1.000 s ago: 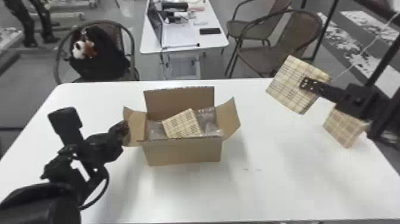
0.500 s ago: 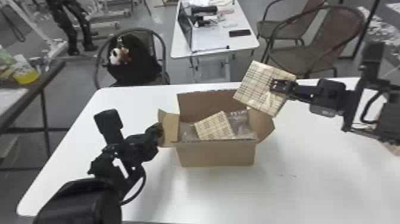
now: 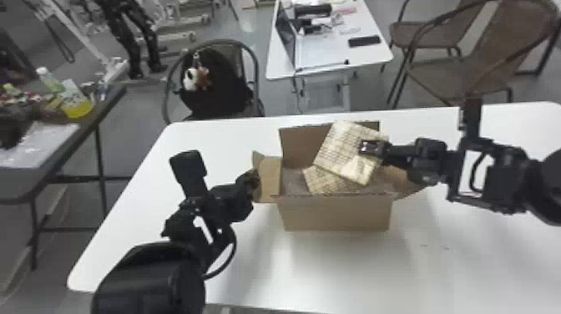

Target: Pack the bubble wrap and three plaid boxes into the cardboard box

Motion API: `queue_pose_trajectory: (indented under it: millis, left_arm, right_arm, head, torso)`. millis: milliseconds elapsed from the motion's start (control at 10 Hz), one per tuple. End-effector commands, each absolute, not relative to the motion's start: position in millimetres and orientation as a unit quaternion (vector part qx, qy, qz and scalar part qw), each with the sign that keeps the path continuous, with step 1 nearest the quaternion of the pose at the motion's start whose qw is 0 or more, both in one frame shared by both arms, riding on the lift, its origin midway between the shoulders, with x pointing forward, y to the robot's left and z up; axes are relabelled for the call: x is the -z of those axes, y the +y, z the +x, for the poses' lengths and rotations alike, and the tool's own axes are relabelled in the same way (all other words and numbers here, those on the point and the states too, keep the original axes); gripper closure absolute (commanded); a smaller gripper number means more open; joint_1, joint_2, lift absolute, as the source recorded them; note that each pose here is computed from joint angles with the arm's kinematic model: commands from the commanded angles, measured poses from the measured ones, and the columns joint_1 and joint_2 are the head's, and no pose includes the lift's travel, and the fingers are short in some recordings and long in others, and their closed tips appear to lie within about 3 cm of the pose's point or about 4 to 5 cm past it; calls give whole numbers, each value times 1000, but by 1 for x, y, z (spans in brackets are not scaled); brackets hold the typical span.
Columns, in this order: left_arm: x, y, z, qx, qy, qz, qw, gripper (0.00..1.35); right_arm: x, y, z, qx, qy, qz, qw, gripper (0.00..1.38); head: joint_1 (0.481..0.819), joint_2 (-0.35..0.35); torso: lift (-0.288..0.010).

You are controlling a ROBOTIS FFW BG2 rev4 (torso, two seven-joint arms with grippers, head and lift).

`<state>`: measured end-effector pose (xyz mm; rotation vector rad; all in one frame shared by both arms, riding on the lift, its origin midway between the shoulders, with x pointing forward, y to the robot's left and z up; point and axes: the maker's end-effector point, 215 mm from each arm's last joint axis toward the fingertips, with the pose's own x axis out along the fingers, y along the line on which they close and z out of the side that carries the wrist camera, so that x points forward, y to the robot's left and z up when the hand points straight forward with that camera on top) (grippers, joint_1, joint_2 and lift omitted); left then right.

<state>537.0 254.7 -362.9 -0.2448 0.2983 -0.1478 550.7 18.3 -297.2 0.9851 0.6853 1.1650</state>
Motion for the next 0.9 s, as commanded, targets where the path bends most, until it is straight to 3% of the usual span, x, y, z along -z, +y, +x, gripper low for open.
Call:
queue_pose_trajectory:
  millis: [0,100,200,400,500,800]
  left_arm:
    - [364,252,537,74,149,-122,978,1213]
    - [363,251,539,76,149,-122,978,1213]
    - [364,252,538,75,149,-123,978,1213]
    - [365,255,536,72,150,-125,978,1213]
    - [364,255,536,73,149,-125,978,1213]
    - [363,255,536,72,146,-126,979,1213]
  right_arm:
    - [310,35,539,-527,325,452,642,895]
    - [305,38,536,-541,320,456,631,364]
    - [287,36,535,-558,301,455,625,-2]
    - [232,24,533,-588,240,436,638,140]
    - [213,12,533,-584,215,425,657,154]
    - [198,-46,531,-525,160,363,753,160]
  head:
    - [695,267]
    - [695,279]
    - [695,287]
    - [695,288]
    - [683,286]
    - [655,244]
  torso:
    - [-132]
    - [-132]
    - [-132]
    - [-132]
    - [-132]
    - [-132]
